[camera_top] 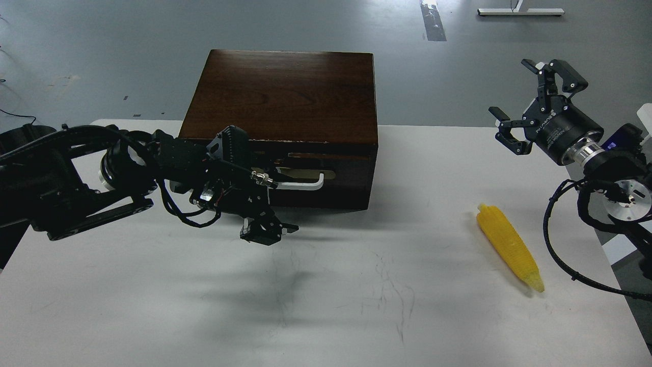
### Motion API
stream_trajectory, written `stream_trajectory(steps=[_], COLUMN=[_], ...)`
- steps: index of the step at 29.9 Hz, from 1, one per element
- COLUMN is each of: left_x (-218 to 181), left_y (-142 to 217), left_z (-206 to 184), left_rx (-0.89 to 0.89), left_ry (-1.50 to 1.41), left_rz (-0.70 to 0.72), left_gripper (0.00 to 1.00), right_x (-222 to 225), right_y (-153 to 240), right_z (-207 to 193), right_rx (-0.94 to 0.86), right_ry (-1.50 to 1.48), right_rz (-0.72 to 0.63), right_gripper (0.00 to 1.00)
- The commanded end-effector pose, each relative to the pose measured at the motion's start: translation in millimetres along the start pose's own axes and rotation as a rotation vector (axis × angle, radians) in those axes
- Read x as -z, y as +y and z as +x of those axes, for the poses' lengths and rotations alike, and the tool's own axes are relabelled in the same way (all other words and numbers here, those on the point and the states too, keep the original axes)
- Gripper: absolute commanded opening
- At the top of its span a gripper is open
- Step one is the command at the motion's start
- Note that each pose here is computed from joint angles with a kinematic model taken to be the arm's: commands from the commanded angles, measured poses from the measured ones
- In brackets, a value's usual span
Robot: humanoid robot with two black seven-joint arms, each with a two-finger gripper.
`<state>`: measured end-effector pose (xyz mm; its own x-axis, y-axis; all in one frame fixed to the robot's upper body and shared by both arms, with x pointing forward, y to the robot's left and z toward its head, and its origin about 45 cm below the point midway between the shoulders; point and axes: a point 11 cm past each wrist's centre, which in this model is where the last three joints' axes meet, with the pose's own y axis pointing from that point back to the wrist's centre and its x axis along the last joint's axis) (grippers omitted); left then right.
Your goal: Put corn in drawer with both arms
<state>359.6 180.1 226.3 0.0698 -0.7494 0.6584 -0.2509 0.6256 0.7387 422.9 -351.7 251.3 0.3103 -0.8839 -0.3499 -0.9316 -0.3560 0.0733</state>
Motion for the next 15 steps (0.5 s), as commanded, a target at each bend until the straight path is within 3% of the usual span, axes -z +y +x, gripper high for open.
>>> stream_trajectory(steps=[1,15], left_x=[-5,-21], left_y=[-1,7], left_z=[3,10], left_rx=[-0.005,-0.025], left_ry=[-0.009,-0.034], left_rz=[-0.015,-0.052], left_gripper=[0.98,0.98], right_x=[0,3], right_y=[0,-2], right_z=[0,2], right_rx=[-0.001,-0.009], right_ry=[-0.001,-0.002], right_rz=[0.001,0.009], right_gripper=[1.0,1.0])
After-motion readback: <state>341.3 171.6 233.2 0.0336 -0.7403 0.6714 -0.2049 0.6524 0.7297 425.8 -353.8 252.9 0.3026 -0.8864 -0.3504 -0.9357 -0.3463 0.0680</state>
